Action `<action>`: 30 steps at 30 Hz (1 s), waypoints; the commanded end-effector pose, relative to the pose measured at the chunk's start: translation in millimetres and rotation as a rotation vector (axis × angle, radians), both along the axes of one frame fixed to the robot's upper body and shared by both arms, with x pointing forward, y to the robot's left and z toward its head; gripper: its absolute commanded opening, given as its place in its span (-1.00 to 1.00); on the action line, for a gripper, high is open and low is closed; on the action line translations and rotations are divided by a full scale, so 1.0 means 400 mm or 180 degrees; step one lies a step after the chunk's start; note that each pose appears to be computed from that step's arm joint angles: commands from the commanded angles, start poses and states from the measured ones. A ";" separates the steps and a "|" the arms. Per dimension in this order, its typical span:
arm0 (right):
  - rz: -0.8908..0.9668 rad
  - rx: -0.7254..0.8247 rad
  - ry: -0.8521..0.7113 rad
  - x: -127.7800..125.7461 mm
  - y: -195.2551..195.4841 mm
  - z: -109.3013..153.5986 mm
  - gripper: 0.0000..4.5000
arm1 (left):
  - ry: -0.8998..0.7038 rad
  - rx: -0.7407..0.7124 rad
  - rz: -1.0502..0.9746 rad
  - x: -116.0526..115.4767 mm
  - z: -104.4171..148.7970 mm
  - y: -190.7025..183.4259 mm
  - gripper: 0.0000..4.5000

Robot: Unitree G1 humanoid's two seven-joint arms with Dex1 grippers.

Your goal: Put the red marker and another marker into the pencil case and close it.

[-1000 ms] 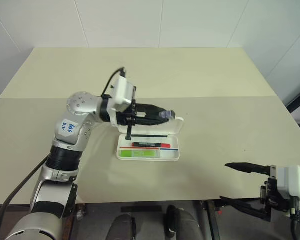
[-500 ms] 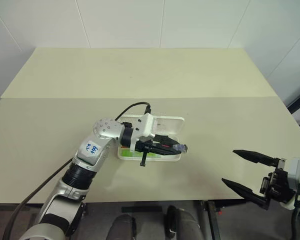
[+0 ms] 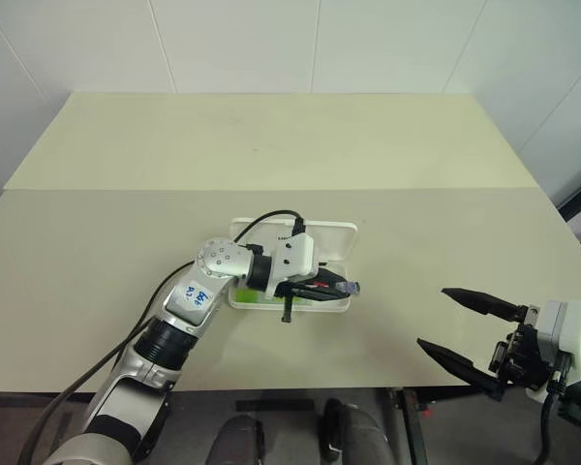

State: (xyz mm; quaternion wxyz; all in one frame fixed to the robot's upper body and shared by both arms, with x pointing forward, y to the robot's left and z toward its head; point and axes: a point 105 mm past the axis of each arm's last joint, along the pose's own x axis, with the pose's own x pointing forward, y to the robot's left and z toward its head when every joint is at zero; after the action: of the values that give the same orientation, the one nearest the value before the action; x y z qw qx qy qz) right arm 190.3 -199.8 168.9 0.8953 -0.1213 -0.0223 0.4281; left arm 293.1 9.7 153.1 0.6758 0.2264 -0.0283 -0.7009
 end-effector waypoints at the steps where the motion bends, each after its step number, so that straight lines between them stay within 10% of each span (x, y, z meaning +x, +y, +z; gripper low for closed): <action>1: 0.0047 -0.0001 -0.0105 -0.008 0.016 0.015 1.00 | -0.0166 0.0068 0.0052 -0.005 0.007 -0.004 -0.84; 30: -0.0028 -0.0055 -0.0058 0.006 0.013 0.000 1.00 | -0.0424 0.0435 0.0567 0.010 -0.038 0.003 -0.84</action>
State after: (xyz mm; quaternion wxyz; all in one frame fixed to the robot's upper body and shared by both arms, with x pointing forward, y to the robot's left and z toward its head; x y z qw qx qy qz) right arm 193.5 -197.0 165.1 0.8973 -0.1294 -0.0162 0.4218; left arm 299.5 13.9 131.2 0.7186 0.3047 0.0126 -0.6250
